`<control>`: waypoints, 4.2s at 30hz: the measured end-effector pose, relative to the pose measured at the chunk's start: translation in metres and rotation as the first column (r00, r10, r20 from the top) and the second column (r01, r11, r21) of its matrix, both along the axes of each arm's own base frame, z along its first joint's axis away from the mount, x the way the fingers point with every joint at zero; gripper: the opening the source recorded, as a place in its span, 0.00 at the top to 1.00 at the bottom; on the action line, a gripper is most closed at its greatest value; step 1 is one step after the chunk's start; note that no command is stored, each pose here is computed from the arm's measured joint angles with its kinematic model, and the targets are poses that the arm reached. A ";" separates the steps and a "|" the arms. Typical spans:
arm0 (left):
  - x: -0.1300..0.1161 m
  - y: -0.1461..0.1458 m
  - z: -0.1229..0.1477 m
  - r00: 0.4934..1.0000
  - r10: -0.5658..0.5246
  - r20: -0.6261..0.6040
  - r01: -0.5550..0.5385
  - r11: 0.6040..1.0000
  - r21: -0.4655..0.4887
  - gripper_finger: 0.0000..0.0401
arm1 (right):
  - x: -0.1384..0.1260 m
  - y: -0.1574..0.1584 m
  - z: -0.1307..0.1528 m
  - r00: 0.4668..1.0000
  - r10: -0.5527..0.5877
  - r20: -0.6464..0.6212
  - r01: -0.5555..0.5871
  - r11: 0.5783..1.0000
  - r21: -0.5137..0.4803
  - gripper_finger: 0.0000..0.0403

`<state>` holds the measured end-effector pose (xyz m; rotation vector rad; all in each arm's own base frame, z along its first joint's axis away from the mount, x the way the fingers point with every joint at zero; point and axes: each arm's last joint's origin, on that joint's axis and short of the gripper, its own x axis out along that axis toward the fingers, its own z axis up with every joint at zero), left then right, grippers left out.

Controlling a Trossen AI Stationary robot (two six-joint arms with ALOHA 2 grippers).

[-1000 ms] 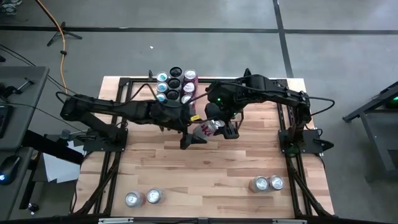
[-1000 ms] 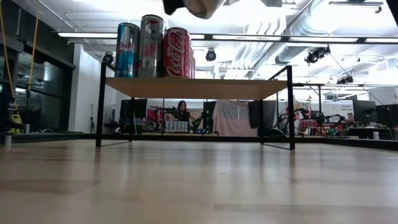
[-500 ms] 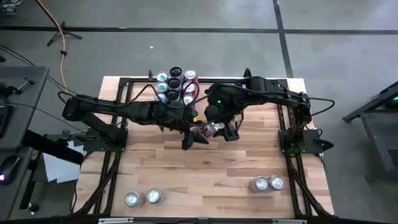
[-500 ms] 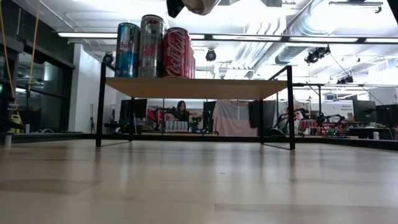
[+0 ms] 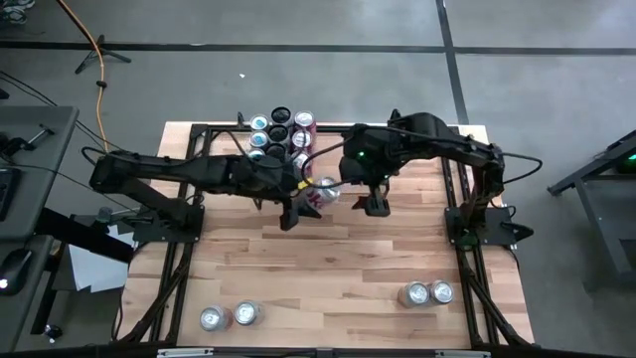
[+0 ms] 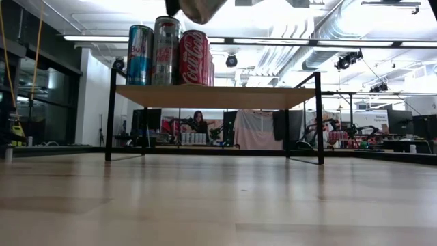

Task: Place canned beverage on shelf
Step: Put the middle red-silver soda can on the shelf

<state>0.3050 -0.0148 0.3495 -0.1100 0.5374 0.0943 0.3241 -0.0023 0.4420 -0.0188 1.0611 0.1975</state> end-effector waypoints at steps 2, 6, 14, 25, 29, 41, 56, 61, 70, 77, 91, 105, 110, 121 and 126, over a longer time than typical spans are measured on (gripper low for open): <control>-0.008 0.000 0.005 1.000 0.031 0.005 -0.031 0.999 0.014 0.52 | -0.003 -0.004 0.003 0.999 -0.035 0.005 0.035 0.999 0.004 0.17; -0.025 -0.008 0.010 0.995 0.088 0.053 -0.089 0.995 0.033 0.52 | -0.015 -0.010 0.004 0.997 -0.080 0.003 0.080 0.997 0.013 0.17; -0.049 -0.031 -0.020 0.920 0.229 0.319 -0.206 0.973 -0.104 0.52 | -0.018 -0.009 -0.036 0.950 -0.209 0.230 0.154 0.959 0.237 0.17; -0.037 -0.024 -0.028 0.833 0.320 0.451 -0.294 0.947 -0.128 0.52 | 0.004 -0.008 -0.068 0.540 -0.580 0.610 0.177 0.787 0.591 0.17; -0.030 -0.016 -0.032 0.825 0.337 0.454 -0.311 0.941 -0.133 0.52 | 0.004 -0.008 -0.069 0.510 -0.603 0.613 0.226 0.782 0.581 0.17; -0.023 -0.008 -0.029 0.792 0.339 0.508 -0.305 0.940 -0.152 0.52 | 0.009 -0.010 -0.069 0.459 -0.610 0.646 0.250 0.786 0.566 0.17; -0.021 -0.001 -0.030 0.789 0.351 0.505 -0.319 0.936 -0.152 0.52 | 0.018 -0.016 -0.076 0.443 -0.605 0.661 0.266 0.793 0.548 0.17; -0.021 -0.001 -0.031 0.796 0.335 0.504 -0.298 0.942 -0.156 0.52 | 0.018 -0.017 -0.077 0.453 -0.604 0.656 0.267 0.794 0.546 0.17; -0.021 -0.006 -0.030 0.804 0.316 0.504 -0.262 0.949 -0.177 0.44 | 0.019 -0.011 -0.077 0.471 -0.590 0.656 0.237 0.800 0.551 0.17; -0.022 -0.020 -0.030 0.814 0.286 0.506 -0.232 0.958 -0.167 0.44 | 0.019 0.003 -0.076 0.482 -0.574 0.663 0.213 0.810 0.546 0.21; -0.012 -0.028 -0.017 0.817 0.150 0.557 -0.130 0.989 -0.076 0.45 | 0.029 0.020 -0.075 0.419 -0.515 0.748 0.145 0.851 0.504 0.18; -0.011 -0.026 -0.017 0.842 0.140 0.521 -0.123 0.990 -0.067 0.42 | 0.027 0.019 -0.076 0.428 -0.518 0.741 0.161 0.850 0.501 0.25; -0.021 -0.024 -0.010 0.855 0.132 0.502 -0.106 0.991 -0.080 0.39 | 0.016 0.017 -0.066 0.417 -0.532 0.737 0.177 0.843 0.508 0.28; -0.058 -0.019 0.009 0.873 0.121 0.473 -0.093 0.992 -0.083 0.37 | -0.031 0.013 -0.042 0.464 -0.453 0.761 0.270 0.891 0.365 0.28; -0.094 -0.015 0.036 0.805 0.131 0.579 -0.075 0.990 -0.118 0.37 | -0.053 0.009 -0.068 0.535 -0.462 0.707 0.345 0.884 0.317 0.28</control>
